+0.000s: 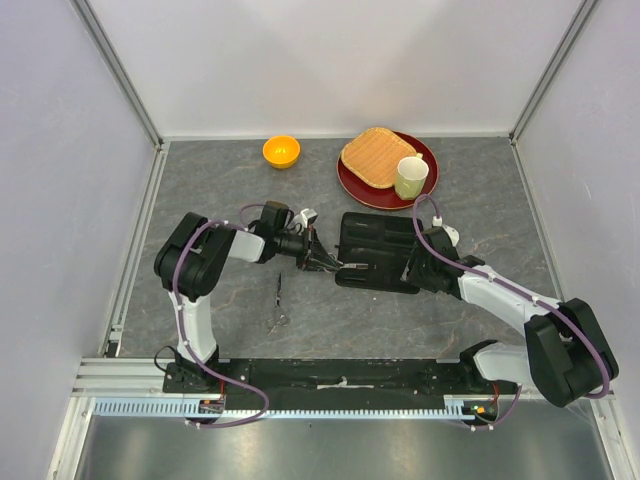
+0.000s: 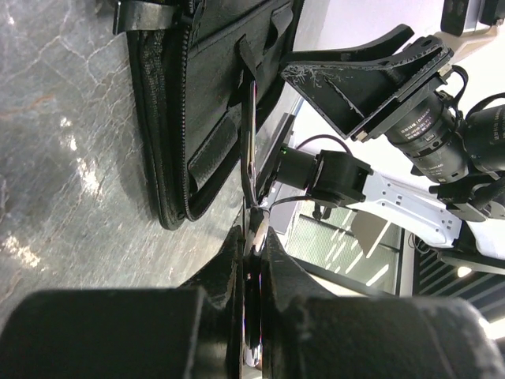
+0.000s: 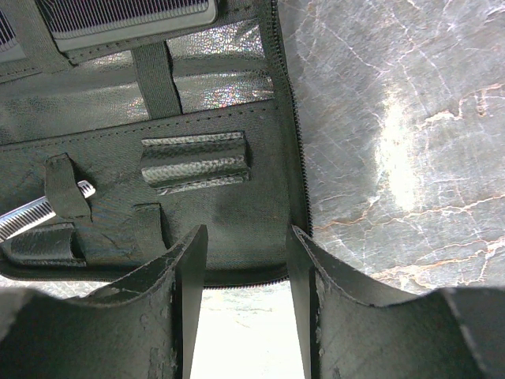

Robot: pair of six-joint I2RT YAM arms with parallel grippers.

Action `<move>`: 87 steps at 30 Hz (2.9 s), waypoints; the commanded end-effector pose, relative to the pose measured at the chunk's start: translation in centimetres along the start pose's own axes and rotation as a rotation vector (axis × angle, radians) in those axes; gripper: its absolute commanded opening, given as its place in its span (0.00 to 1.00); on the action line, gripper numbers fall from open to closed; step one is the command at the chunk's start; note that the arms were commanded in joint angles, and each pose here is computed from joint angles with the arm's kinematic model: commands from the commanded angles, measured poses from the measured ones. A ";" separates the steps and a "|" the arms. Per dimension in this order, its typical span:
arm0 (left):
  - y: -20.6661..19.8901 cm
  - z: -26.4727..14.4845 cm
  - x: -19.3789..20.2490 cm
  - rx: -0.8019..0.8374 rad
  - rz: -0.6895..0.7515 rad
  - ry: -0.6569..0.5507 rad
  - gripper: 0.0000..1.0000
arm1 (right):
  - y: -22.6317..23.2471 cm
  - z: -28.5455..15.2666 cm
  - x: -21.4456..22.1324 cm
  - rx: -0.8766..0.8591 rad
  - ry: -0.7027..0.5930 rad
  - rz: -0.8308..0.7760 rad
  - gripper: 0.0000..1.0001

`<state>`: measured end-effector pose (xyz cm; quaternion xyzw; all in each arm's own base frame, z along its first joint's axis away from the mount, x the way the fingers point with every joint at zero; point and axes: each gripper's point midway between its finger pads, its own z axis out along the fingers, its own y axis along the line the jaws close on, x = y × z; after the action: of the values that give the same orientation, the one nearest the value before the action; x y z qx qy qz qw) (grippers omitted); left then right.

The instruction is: Sort the hair-cutting tools

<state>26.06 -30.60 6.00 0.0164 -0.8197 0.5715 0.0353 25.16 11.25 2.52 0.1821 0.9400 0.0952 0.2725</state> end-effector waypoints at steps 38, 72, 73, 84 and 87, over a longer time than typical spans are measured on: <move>3.2 -2.0 -2.9 -0.506 0.177 -0.228 0.40 | -2.6 0.8 1.8 0.088 0.036 -0.008 0.54; 2.0 1.2 -5.1 -0.519 0.394 -0.128 0.14 | -2.9 1.3 1.6 0.111 0.029 -0.004 0.54; 2.0 1.2 -5.2 -0.526 0.404 -0.130 0.14 | -2.9 1.3 1.6 0.112 0.030 -0.004 0.54; 1.5 2.3 -5.5 -0.568 0.537 -0.100 0.13 | -2.9 1.4 1.7 0.115 0.036 -0.008 0.54; 1.4 2.6 -5.3 -0.571 0.548 -0.094 0.13 | -2.9 1.5 1.8 0.118 0.038 -0.007 0.54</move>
<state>30.27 -31.66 3.02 -0.1489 -0.9293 0.3127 -0.1282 25.29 11.18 2.24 0.1855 0.9395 0.0926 0.2728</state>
